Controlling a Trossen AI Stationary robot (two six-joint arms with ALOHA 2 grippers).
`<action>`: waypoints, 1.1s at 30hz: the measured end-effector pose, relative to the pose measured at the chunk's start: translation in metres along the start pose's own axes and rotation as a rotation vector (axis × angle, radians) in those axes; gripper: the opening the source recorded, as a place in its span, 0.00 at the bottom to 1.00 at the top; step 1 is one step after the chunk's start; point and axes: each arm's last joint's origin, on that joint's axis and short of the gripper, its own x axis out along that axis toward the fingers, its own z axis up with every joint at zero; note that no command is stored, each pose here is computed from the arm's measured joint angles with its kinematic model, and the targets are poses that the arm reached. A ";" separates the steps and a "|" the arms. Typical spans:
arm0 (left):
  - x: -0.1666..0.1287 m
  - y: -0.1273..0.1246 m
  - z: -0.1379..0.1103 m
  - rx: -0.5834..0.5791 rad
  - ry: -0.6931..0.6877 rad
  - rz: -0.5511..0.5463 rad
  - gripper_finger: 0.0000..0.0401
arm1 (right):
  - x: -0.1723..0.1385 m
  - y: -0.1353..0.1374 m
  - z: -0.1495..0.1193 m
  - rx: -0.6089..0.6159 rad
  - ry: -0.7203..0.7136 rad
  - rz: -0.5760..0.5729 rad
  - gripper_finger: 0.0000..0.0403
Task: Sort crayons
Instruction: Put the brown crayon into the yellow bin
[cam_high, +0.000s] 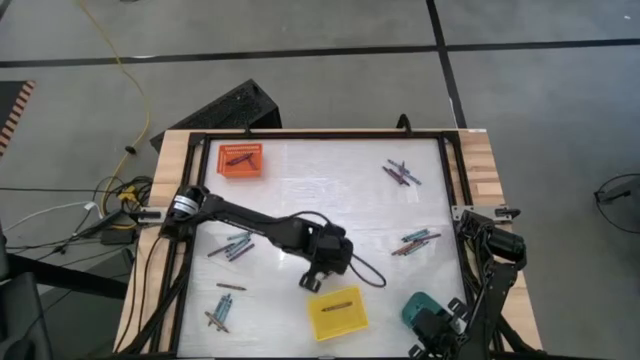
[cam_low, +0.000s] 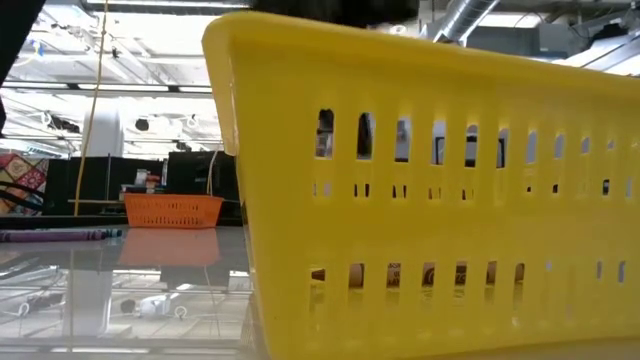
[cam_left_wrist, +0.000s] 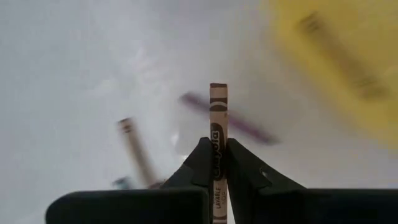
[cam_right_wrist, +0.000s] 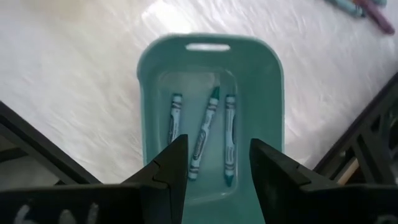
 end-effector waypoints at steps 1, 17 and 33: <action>-0.004 -0.006 0.005 -0.025 -0.018 -0.039 0.02 | 0.000 0.000 0.000 -0.014 -0.011 0.004 0.41; 0.002 -0.081 0.031 -0.326 -0.236 -0.148 0.03 | 0.000 0.002 0.005 -0.210 -0.162 0.036 0.41; 0.021 -0.081 0.017 -0.365 -0.245 -0.173 0.30 | 0.004 0.006 0.020 -0.222 -0.186 0.022 0.41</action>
